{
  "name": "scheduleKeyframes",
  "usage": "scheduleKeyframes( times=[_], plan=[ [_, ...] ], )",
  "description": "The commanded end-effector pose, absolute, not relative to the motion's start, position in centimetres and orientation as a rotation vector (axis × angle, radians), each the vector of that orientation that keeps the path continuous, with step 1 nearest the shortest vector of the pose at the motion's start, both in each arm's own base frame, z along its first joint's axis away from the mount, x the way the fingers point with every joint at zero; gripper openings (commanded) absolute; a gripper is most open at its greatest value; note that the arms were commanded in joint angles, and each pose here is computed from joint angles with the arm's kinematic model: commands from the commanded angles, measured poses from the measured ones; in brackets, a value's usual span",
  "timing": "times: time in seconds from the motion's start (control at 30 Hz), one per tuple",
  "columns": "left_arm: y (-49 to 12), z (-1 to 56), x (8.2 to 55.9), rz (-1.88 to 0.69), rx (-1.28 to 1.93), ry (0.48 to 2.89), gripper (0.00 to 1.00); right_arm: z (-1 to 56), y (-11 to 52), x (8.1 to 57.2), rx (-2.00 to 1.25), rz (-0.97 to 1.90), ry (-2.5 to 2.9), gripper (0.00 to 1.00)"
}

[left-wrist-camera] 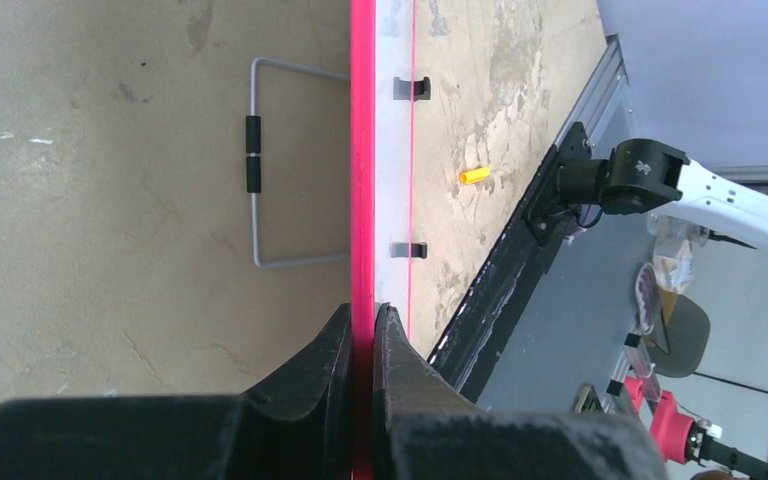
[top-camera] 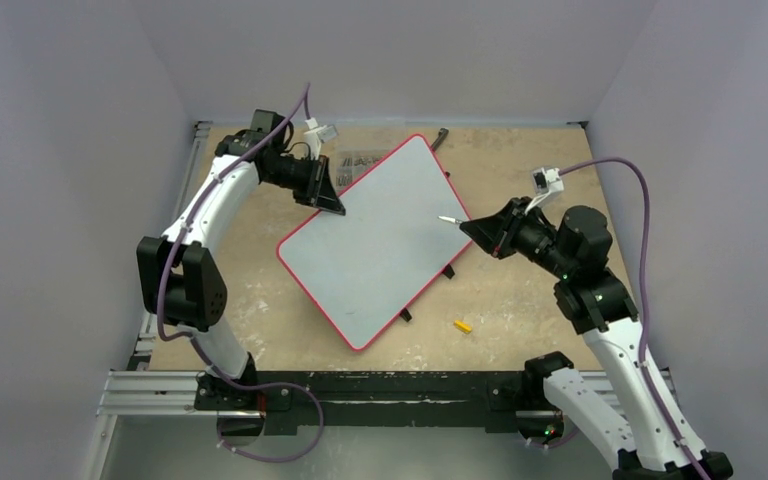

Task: Write a sentence on the whiteboard

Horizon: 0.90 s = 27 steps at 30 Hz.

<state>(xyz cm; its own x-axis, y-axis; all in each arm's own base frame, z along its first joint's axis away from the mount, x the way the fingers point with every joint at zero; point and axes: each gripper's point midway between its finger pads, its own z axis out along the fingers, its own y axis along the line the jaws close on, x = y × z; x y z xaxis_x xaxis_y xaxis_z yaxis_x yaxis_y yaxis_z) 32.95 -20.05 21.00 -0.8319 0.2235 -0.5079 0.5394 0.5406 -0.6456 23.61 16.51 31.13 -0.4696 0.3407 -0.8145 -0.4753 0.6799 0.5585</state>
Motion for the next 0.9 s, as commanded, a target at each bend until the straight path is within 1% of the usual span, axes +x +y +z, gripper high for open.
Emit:
scheduleKeyframes(
  times=[0.0, 0.23, 0.43, 0.67, 0.87],
  plan=[
    [-19.9, 21.6, 33.1, -1.002, 0.773, 2.356, 0.0, 32.2, 17.4, 23.0, -0.224, 0.995, 1.74, 0.0],
    [-19.9, 21.2, 33.7, -0.969, 0.749, 2.379, 0.0, 31.8, 18.9, 21.7, -0.38, 1.081, 1.695, 0.0],
    [-19.6, 20.8, 34.2, -0.937, 0.693, 2.423, 0.0, 30.9, 20.7, 21.9, -0.436, 1.146, 1.694, 0.0],
    [-19.6, 20.8, 34.4, -0.93, 0.643, 2.443, 0.0, 30.4, 27.3, 21.3, -0.606, 1.155, 1.693, 0.0],
    [-19.2, 20.8, 34.6, -0.873, 0.612, 2.444, 0.0, 29.7, 32.4, 20.6, -0.707, 1.153, 1.665, 0.0]
  ],
)
